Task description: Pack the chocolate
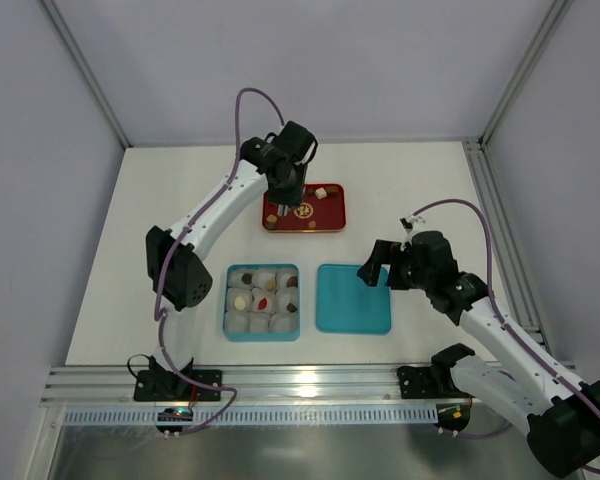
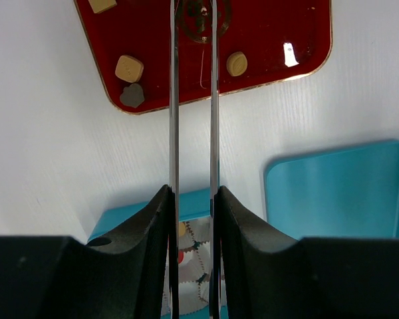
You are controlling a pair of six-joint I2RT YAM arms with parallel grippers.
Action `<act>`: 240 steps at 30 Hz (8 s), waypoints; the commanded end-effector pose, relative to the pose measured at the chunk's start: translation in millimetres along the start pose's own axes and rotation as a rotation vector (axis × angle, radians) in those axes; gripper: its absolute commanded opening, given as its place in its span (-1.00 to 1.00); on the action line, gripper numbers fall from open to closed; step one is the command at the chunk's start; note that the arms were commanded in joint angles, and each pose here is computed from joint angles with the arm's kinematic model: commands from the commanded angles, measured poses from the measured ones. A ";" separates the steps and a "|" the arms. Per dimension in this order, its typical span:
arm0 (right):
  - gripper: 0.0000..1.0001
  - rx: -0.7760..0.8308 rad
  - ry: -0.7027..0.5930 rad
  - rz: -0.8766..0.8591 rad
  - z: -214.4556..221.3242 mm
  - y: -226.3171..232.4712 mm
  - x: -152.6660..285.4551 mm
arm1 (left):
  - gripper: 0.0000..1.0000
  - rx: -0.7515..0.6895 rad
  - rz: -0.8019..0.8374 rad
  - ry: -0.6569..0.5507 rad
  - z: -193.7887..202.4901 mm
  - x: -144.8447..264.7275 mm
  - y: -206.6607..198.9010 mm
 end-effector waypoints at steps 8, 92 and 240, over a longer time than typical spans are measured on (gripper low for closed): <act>0.99 0.023 -0.017 -0.004 -1.6 1.3 6.0 | -0.35 0.034 0.102 -0.069 -23.2 -12.4 -22.4; 0.99 0.027 -0.030 0.009 2.5 -1.5 12.3 | -0.35 0.014 0.002 -0.070 -18.4 -46.4 -38.7; 1.00 0.010 -0.020 -0.005 2.8 -0.4 1.9 | -0.59 -0.066 0.111 -0.090 -4.6 49.6 -17.1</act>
Point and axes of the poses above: each gripper's point midway between its finger pads, its own x axis back along the fingers, its own y axis along the line the jaws close on, z = x × y, the point moved 6 cm from there along x, back along the fingers, and after that the axes turned 9 degrees about x, right-handed, at the moved point
